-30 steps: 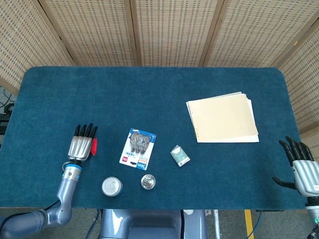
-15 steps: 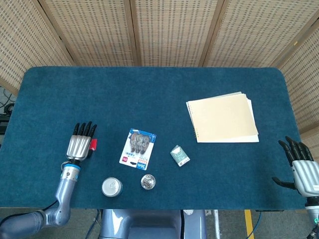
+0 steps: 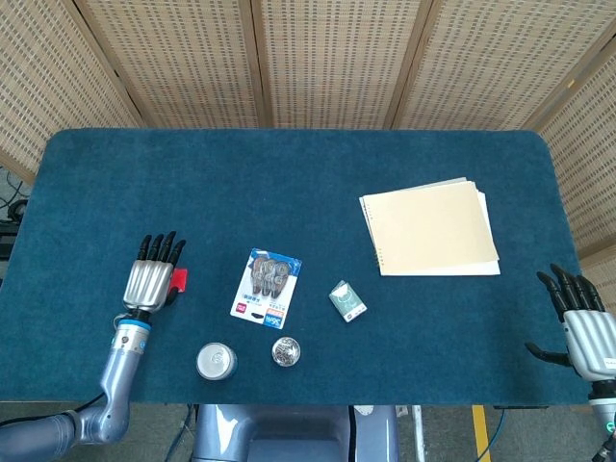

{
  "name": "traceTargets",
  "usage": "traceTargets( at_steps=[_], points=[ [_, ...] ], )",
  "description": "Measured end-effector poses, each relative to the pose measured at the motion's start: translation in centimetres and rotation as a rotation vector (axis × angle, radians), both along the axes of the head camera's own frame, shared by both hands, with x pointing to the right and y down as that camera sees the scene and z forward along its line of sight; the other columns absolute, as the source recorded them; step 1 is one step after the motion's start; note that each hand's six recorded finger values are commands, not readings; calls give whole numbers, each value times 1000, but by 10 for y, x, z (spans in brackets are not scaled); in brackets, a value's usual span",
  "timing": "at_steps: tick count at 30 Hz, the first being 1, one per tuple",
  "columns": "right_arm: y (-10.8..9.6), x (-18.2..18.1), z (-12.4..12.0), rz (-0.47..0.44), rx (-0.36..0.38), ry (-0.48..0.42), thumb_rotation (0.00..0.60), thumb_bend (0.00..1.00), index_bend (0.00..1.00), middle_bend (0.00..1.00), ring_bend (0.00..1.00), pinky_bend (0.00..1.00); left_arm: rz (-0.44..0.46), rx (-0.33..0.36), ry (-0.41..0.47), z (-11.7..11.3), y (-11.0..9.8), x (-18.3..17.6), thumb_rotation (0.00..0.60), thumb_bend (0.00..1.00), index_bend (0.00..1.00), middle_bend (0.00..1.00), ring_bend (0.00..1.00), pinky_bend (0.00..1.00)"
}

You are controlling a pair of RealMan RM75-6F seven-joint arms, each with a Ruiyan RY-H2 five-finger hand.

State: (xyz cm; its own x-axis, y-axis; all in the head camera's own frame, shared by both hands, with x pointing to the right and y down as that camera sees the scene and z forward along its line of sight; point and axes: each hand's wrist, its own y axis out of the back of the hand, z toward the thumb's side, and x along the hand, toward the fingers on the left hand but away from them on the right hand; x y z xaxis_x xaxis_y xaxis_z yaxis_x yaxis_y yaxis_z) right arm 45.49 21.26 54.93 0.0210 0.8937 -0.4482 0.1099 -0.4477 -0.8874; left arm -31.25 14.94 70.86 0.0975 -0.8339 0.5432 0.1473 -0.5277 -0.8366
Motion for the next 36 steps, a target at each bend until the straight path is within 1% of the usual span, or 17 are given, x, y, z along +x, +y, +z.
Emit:
traceTargets(
  at_steps=[4,9,14,17,20,28,36],
  points=[
    [0,0,0,0,-1,1,600,53,0,0,0,0,-6,-4,16,-2,2,-1,600,337,91,0,0,0],
    [0,0,1,2,-2,1,600,53,0,0,0,0,-7,-33,41,-9,8,1,600,335,122,0,0,0],
    [0,0,1,0,-2,1,600,53,0,0,0,0,-12,-64,55,-11,16,-1,600,336,205,0,0,0],
    [0,0,1,1,-2,0,600,53,0,0,0,0,-11,-81,51,-9,20,-3,600,337,295,0,0,0],
    [0,0,0,0,-1,0,600,53,0,0,0,0,-12,-90,43,-7,23,-5,600,337,341,0,0,0],
    [0,0,1,0,-3,0,600,53,0,0,0,0,-14,-87,23,0,23,-9,600,344,387,0,0,0],
    [0,0,1,1,-2,0,600,53,0,0,0,0,-20,-83,7,7,20,-11,600,351,390,0,0,0]
  ],
)
